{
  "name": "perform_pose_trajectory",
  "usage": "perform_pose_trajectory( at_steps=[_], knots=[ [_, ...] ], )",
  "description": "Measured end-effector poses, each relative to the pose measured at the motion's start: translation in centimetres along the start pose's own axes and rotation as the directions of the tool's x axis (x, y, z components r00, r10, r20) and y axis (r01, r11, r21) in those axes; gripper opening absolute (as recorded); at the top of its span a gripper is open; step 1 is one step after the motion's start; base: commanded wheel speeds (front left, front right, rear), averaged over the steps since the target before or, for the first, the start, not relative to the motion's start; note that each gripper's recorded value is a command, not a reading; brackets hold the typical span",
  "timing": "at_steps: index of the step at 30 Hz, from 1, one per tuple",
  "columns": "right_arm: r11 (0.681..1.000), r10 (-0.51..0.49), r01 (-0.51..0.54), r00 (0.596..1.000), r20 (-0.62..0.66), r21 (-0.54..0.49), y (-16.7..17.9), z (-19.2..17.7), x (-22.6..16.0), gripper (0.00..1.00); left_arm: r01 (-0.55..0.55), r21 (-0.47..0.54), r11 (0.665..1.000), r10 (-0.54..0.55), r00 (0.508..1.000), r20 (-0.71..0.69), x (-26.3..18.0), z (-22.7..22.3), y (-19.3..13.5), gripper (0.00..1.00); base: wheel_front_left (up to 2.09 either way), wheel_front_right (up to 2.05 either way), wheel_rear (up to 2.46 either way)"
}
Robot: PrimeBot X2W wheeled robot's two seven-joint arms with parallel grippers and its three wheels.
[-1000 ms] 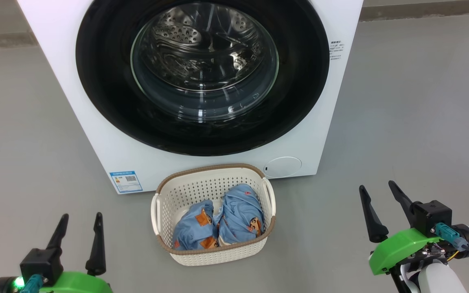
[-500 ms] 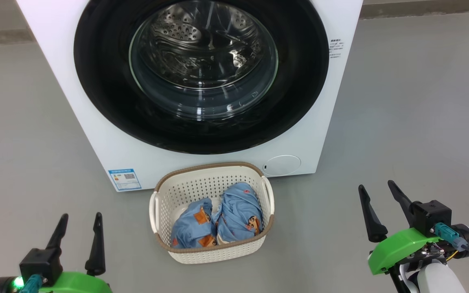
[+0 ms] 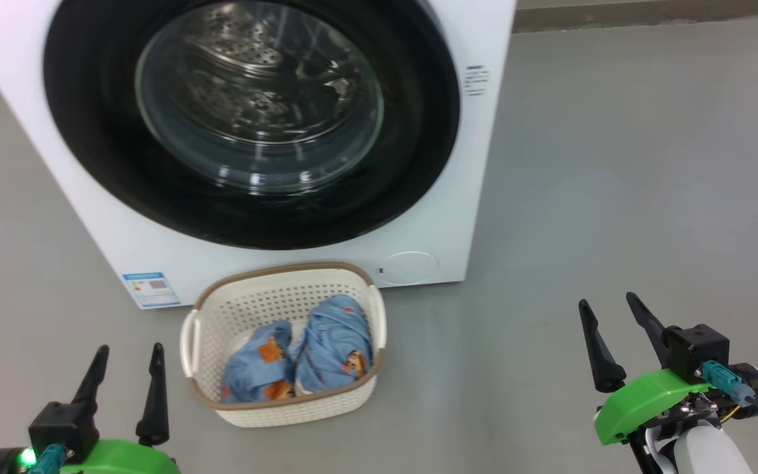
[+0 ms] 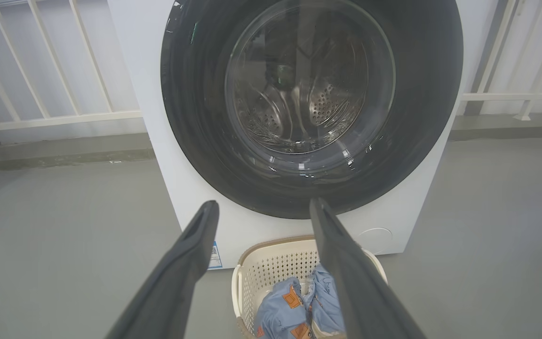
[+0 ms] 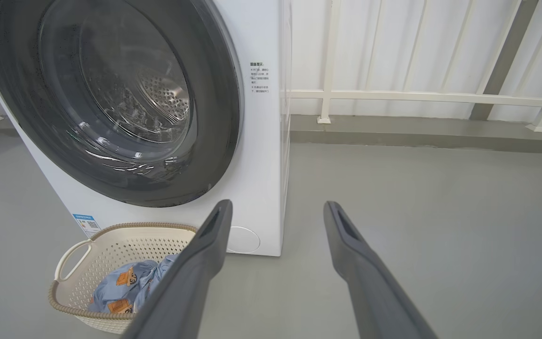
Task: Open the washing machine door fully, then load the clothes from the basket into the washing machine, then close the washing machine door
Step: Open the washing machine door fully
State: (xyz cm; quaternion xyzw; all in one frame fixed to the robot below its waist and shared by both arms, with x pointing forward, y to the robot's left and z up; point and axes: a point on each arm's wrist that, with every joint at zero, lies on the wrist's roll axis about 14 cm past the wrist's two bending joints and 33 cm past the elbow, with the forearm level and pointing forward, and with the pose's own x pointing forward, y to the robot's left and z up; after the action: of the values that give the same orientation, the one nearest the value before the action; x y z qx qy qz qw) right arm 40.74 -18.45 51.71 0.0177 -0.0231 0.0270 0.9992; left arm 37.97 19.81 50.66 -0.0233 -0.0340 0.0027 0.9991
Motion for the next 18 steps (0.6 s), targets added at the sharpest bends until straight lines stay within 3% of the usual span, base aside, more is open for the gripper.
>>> perform_pose_trajectory(
  at_steps=[9, 18],
  knots=[
    [1.0, -0.005, 0.005, 1.0, -0.012, 0.008, -0.17, -0.46, 0.08, 1.0, 0.0, -0.023, 1.0, 0.001, 1.0, 0.011, 0.32, 0.24, -0.16, 1.0, 0.91, 0.89, -1.81],
    [1.0, -0.005, 0.005, 1.0, -0.009, 0.008, -0.19, -0.61, 0.17, 1.0, 0.008, -0.017, 1.0, -0.007, 0.999, 0.031, 0.52, 0.77, -0.43, 1.0, 0.21, 0.21, -0.43]
  ],
)
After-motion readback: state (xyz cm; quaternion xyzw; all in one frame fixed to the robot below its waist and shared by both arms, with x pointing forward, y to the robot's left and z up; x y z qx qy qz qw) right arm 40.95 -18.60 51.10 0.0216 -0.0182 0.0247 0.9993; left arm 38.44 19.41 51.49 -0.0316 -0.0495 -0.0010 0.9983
